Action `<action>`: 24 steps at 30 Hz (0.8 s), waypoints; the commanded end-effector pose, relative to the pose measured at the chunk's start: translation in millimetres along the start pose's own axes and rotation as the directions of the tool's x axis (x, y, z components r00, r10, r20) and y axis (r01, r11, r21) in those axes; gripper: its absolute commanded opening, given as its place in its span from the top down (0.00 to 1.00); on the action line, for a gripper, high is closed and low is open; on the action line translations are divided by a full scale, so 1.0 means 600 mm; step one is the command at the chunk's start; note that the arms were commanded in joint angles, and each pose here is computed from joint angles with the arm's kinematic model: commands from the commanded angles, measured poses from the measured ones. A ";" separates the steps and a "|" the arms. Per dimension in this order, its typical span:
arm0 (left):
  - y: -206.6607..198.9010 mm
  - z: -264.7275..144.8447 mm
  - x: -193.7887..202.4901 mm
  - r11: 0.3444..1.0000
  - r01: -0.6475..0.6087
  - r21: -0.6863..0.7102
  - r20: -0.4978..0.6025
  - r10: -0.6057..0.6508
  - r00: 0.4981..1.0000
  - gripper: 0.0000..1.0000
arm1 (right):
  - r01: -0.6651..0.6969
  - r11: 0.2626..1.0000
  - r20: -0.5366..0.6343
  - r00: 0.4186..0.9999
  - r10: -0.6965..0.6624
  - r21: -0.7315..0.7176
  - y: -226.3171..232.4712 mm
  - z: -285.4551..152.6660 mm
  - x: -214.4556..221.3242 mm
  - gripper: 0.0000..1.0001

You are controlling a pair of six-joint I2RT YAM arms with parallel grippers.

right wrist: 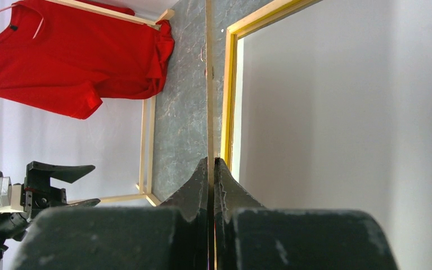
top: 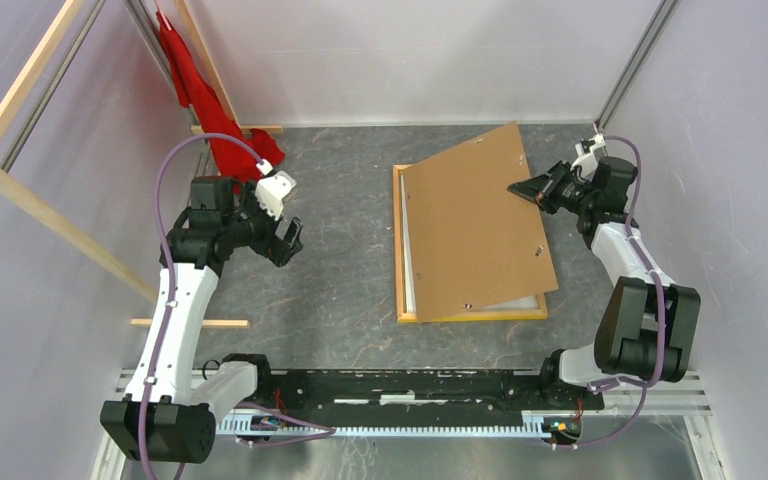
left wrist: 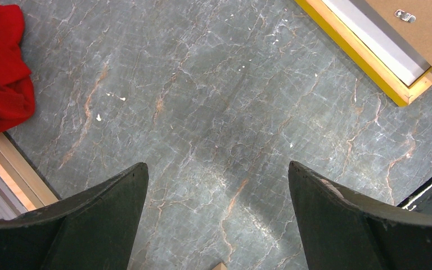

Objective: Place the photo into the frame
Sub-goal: Place the photo frame item in the photo frame.

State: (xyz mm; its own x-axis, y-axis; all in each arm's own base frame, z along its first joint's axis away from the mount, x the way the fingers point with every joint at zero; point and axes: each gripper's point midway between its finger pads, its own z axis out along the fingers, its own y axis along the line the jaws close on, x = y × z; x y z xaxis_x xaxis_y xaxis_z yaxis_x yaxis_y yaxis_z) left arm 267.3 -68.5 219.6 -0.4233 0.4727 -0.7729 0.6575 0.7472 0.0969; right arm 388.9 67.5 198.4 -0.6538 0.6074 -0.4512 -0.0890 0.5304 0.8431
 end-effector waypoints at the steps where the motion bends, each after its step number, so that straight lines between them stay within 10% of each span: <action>1: 0.008 -0.009 -0.010 0.999 -0.049 -0.023 0.004 0.049 0.999 0.00 | 0.006 0.998 0.037 0.999 -0.003 -0.070 0.026 0.006 -0.025 1.00; 24: 0.009 -0.010 0.000 0.999 -0.046 -0.027 -0.027 0.045 0.999 0.00 | -0.066 0.997 0.026 0.997 0.067 -0.037 -0.030 0.040 -0.022 1.00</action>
State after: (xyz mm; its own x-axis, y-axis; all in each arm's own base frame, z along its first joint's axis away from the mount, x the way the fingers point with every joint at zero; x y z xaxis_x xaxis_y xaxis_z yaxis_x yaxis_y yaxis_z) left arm 263.5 -61.9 214.0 -0.4565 0.4829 -0.7473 0.6401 0.7616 0.1012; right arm 412.5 61.9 168.2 -0.6501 0.6530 -0.3885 -0.0258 0.4921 0.8702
